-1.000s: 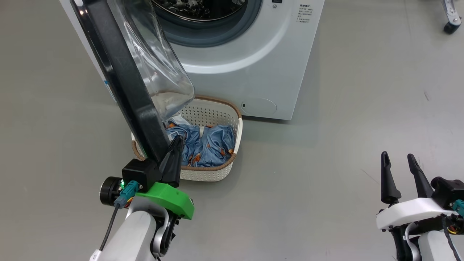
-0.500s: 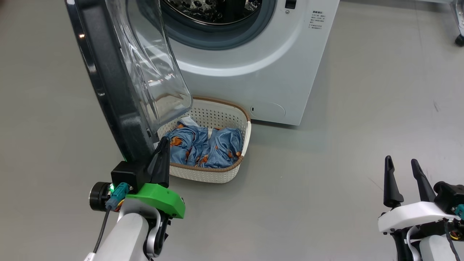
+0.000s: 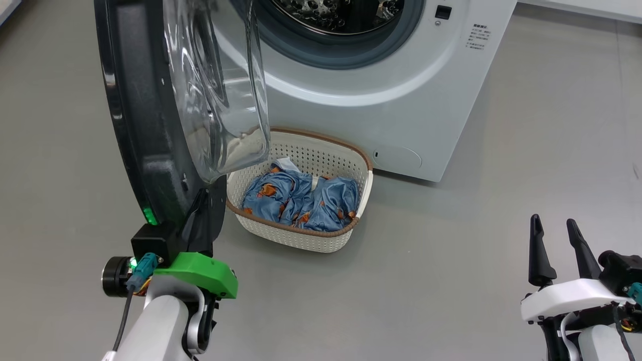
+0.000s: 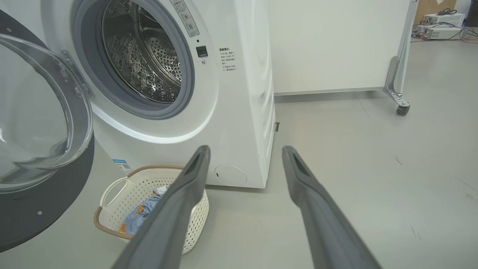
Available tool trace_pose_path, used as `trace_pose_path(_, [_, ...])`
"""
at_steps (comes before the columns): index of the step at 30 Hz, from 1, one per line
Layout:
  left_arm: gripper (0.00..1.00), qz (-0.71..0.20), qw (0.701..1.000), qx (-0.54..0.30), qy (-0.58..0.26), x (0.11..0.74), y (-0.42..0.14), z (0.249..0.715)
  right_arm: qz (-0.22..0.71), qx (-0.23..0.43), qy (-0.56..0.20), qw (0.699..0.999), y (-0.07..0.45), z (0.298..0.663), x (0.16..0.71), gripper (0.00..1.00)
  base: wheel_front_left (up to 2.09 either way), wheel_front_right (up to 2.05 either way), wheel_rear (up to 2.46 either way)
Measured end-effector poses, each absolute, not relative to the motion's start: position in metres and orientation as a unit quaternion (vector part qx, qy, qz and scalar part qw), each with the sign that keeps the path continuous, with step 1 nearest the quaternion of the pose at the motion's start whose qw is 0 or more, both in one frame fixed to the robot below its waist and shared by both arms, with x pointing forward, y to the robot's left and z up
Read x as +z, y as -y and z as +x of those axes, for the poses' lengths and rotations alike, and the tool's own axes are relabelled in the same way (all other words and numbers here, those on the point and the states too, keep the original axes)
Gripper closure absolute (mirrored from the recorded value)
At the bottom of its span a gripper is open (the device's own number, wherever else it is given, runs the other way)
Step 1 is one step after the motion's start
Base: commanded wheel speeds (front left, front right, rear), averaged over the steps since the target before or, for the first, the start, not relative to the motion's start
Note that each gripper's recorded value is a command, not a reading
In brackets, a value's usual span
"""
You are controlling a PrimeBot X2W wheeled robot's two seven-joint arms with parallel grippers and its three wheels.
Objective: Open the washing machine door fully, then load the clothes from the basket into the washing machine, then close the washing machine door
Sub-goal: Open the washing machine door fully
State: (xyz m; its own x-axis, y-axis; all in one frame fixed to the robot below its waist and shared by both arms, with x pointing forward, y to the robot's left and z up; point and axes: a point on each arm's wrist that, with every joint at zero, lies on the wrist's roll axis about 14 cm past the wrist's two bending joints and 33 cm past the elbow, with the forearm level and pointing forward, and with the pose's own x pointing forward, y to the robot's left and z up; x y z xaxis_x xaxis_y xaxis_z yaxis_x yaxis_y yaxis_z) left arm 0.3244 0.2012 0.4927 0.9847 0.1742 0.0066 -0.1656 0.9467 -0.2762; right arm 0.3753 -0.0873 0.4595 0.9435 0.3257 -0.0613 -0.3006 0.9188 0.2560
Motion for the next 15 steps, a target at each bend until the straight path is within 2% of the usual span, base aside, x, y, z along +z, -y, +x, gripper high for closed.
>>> trace_pose_path(15, [1.00,-0.117,0.974,0.196,0.003,0.480,-0.281,0.299,0.121,0.192,-0.066,0.972,0.067,0.380,0.451,0.00,0.00,0.00,0.00])
